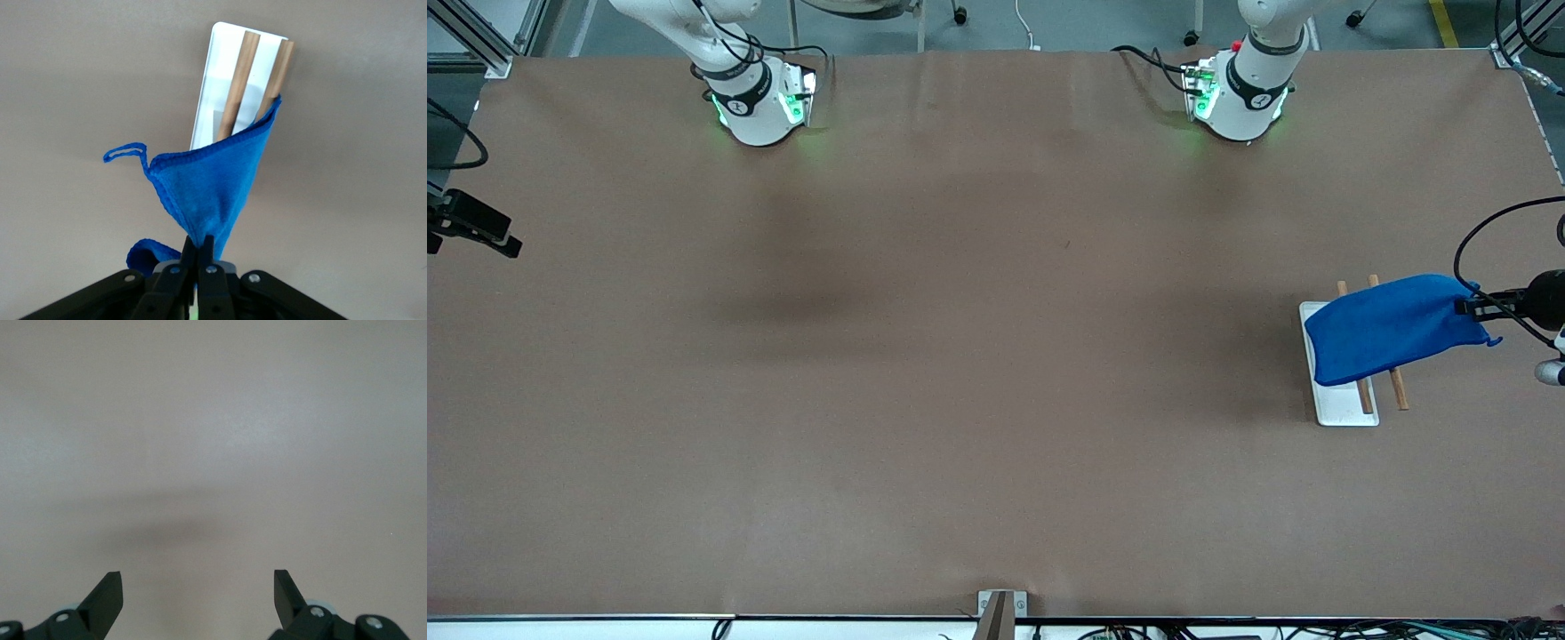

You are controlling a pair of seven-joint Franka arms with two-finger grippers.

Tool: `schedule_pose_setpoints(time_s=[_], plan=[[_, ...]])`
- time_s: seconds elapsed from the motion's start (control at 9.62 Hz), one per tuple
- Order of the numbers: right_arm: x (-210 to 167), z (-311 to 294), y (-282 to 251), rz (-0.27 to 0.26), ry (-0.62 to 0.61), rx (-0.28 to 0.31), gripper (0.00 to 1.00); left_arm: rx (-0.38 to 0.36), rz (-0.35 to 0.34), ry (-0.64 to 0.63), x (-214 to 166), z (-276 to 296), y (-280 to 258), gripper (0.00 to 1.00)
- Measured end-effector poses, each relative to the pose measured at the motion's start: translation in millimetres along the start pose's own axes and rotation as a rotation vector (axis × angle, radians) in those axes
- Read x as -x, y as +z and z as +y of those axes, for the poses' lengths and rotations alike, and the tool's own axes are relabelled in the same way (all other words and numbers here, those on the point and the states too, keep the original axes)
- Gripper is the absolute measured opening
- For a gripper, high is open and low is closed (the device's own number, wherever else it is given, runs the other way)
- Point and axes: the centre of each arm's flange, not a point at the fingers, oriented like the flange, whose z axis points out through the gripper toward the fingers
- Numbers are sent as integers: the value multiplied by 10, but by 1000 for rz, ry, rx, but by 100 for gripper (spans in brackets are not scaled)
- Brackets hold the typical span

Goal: Right arm passes towel to left arm to hang
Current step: 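Lower the towel over the dowel tops with the left gripper, then open the left gripper and raise it away from the draped towel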

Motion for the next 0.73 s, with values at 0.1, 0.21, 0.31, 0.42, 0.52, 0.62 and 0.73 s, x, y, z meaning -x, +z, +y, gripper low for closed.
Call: schedule_pose_setpoints(time_s=[0.1, 0.21, 0.31, 0.42, 0.52, 0.62, 0.73], plan=[[-1, -2, -39, 8, 0, 0, 100, -6, -5, 13, -29, -60, 52, 5], [-2, -3, -106, 22, -1, 1, 100, -9, -3, 18, -66, -141, 99, 5], [-4, -7, -177, 37, -1, 1, 100, -20, 3, 23, -101, -232, 139, 7], [-3, -12, -244, 51, -2, 2, 100, -33, 4, 42, -129, -287, 174, 10], [-1, -31, -285, 58, -6, 2, 100, -42, 8, 63, -158, -323, 205, 12], [12, -75, -276, 44, -13, 1, 100, -43, 13, 75, -182, -362, 223, 19], [39, -106, -249, 17, -18, -1, 100, -42, 19, 81, -198, -399, 229, 32]])
